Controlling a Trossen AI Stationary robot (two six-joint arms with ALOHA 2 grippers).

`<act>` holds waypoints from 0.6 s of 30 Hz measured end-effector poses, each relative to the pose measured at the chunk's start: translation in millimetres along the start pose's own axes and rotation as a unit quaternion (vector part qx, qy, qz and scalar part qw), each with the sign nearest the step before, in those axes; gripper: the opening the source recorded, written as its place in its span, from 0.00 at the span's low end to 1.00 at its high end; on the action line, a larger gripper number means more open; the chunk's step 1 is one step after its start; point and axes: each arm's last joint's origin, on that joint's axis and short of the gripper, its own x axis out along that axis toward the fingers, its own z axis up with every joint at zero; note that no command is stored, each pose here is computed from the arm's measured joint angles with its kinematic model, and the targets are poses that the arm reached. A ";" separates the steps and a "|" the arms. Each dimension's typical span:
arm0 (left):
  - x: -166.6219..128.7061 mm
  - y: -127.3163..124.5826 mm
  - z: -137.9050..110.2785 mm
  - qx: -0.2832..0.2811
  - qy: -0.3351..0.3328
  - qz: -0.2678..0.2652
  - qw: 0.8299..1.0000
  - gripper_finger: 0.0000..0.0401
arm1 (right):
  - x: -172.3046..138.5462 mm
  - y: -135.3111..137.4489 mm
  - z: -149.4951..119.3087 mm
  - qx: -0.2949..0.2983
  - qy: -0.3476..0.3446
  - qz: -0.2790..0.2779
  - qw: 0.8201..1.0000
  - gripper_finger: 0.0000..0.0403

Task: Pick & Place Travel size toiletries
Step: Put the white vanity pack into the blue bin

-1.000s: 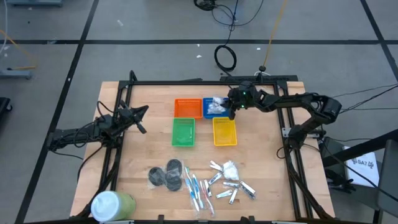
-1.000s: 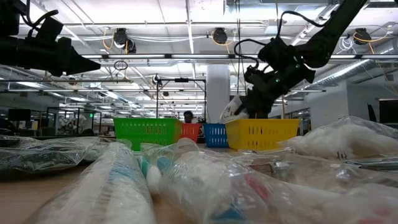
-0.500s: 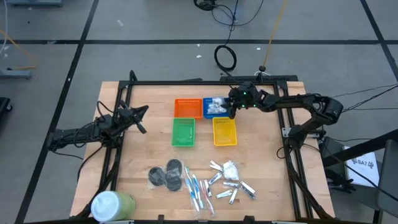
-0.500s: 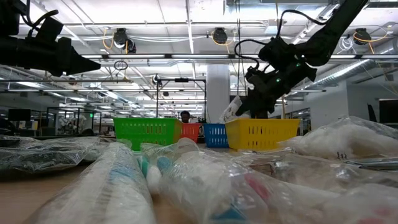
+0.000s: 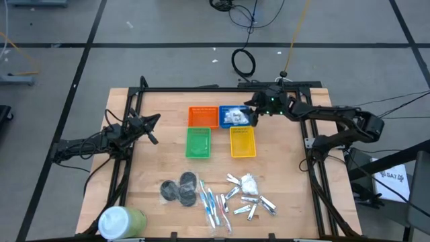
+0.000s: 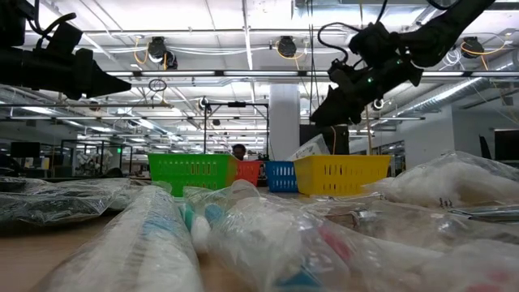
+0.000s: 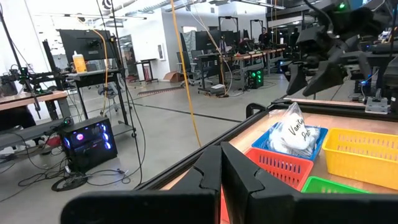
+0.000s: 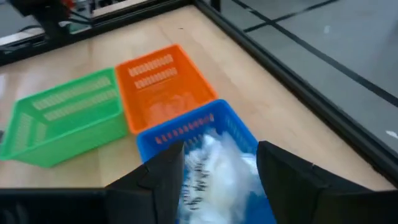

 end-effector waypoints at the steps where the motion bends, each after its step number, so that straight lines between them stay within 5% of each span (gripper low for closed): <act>1: 0.0 0.0 0.0 0.000 0.000 0.000 1.000 0.00 | 0.7 2.9 0.5 -0.003 -0.003 0.005 1.000 0.46; 7: 0.0 0.0 0.0 0.000 0.000 0.000 1.000 0.00 | 8.7 23.7 4.9 -0.035 0.001 0.035 0.999 0.37; 15: 0.0 0.0 0.0 0.000 0.000 0.000 1.000 0.00 | 22.3 31.1 13.5 -0.096 0.067 -0.018 0.993 0.06; 18: 0.0 0.0 0.0 0.000 0.000 0.000 1.000 0.00 | 30.2 25.8 5.3 -0.098 0.092 -0.034 0.990 0.02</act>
